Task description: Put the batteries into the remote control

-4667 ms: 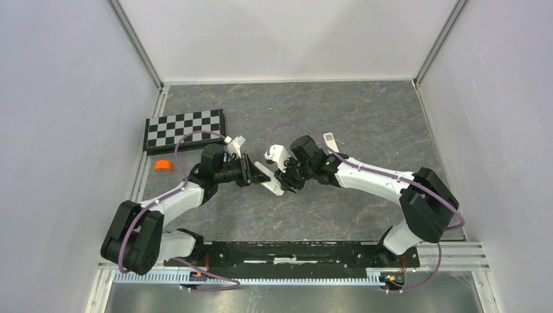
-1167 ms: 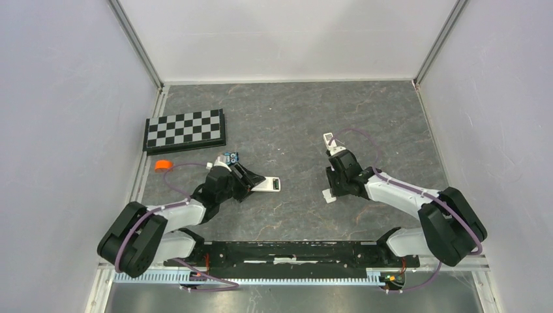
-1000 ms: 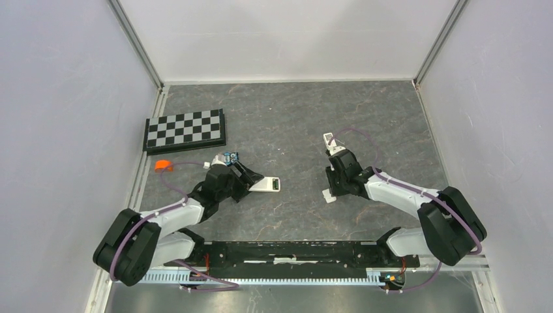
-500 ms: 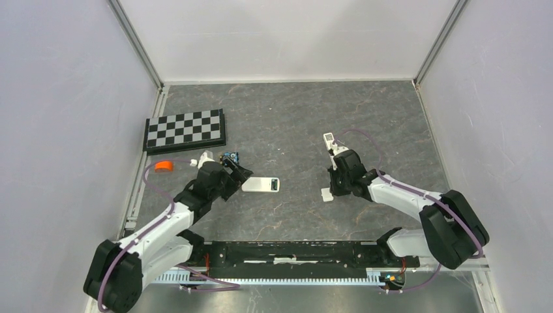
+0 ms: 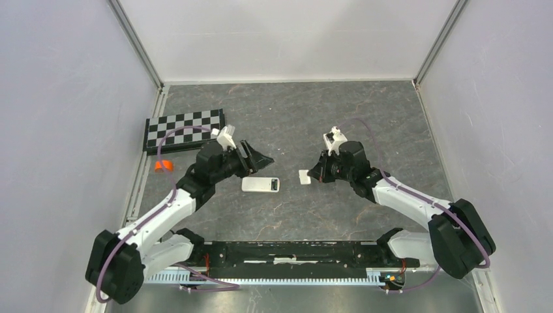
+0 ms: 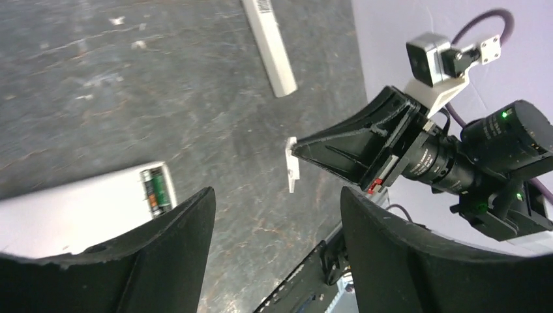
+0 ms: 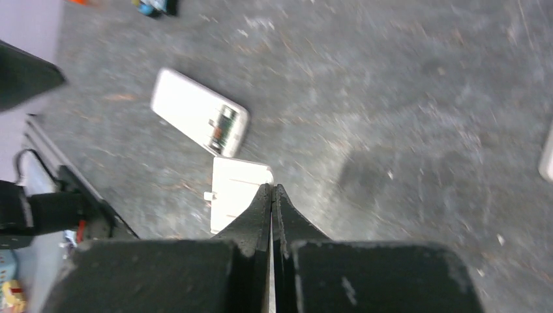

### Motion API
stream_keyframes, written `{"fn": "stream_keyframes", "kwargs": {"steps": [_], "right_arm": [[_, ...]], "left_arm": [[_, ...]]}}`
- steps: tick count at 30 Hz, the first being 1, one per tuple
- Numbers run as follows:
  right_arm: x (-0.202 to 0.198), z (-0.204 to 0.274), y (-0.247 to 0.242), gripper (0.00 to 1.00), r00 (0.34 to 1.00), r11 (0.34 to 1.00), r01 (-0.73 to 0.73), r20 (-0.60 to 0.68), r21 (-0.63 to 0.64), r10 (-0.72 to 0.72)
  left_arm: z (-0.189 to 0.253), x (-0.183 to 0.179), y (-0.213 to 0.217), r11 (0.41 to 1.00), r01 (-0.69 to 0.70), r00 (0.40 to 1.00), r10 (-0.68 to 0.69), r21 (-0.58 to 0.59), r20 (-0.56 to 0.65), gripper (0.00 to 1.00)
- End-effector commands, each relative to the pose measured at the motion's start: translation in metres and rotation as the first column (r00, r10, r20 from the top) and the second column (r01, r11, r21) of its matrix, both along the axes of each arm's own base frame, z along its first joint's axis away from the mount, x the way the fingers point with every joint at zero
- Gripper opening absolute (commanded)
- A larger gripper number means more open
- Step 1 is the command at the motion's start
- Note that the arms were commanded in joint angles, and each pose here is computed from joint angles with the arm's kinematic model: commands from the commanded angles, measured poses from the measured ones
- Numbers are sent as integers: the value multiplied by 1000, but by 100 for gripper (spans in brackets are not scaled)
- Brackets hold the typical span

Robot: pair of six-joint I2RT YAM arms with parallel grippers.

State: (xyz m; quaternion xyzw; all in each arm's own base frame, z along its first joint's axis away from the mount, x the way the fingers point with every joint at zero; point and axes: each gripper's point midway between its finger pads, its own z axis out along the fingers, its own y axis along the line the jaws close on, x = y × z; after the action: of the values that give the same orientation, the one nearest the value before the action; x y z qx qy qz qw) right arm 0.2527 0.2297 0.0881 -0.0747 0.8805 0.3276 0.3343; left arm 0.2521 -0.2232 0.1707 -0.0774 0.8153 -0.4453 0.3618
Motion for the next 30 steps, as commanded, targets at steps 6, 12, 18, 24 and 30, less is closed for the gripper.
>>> {"fn": "stream_keyframes", "kwargs": {"steps": [6, 12, 18, 24, 30], "right_arm": [[27, 97, 41, 0, 981, 969, -81, 189, 235, 36], [26, 103, 43, 0, 978, 967, -104, 201, 232, 57], [28, 104, 44, 0, 978, 968, -98, 202, 232, 51], [32, 109, 44, 2, 981, 972, -88, 190, 218, 46], [40, 130, 24, 65, 989, 980, 18, 140, 199, -46]], "left_arm": [[31, -5, -76, 955, 295, 954, -292, -41, 65, 70], [26, 0, -101, 943, 332, 943, -331, -34, 31, 57], [17, 1, -113, 933, 359, 933, -359, -27, 0, 31], [19, 3, -116, 917, 398, 916, -398, 8, 48, 2], [33, 17, -99, 873, 391, 836, -469, 291, 284, 2]]}}
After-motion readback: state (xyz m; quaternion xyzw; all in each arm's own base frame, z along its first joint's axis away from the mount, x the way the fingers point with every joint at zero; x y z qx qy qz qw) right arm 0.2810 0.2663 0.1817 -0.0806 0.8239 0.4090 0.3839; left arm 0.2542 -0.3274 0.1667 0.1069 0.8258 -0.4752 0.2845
